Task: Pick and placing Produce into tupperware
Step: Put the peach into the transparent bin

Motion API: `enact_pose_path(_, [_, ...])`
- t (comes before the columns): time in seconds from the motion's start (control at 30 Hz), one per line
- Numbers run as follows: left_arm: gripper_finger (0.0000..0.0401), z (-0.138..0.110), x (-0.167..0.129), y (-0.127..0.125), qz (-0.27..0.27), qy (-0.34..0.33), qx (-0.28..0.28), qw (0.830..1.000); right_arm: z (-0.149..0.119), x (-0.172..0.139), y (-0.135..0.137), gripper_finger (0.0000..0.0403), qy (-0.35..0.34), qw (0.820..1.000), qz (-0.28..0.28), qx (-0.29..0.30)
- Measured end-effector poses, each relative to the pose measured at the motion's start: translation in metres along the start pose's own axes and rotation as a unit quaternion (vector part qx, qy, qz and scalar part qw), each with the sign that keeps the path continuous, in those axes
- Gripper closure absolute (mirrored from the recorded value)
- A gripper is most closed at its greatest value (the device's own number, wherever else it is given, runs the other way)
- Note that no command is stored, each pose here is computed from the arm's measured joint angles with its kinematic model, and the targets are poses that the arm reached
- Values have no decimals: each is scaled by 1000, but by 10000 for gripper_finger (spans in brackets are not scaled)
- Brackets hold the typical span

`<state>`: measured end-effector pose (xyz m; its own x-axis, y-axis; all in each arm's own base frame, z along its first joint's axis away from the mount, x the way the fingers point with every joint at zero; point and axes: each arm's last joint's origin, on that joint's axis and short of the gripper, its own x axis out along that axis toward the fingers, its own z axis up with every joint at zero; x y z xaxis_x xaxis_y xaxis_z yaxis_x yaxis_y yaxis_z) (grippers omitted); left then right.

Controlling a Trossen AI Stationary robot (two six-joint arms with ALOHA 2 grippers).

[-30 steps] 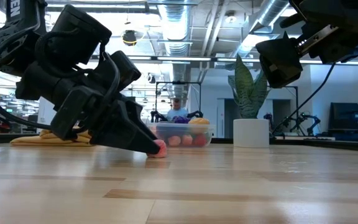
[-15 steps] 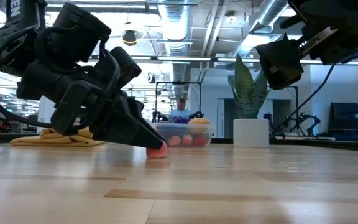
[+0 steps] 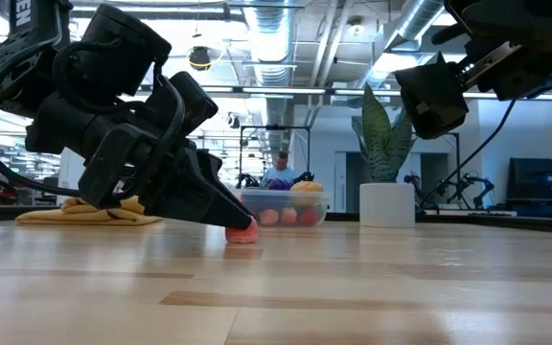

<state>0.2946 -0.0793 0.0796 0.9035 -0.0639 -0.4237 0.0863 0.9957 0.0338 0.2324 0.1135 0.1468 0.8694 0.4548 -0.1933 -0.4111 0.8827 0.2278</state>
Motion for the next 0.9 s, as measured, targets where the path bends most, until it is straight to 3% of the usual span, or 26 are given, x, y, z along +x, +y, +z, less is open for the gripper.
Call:
enact_pose_path(0.37, [299, 9, 0, 4, 42, -44, 23, 998, -1, 0, 0, 138, 4, 1000, -1, 0])
enact_pose_path(0.63, [299, 29, -7, 26, 132, -82, 30, 987, -3, 0, 2, 138, 13, 1000, 2, -1])
enact_pose_path(0.9, [299, 53, -20, 66, 224, -103, 30, 969, -4, 0, 6, 138, 14, 1000, 10, -3])
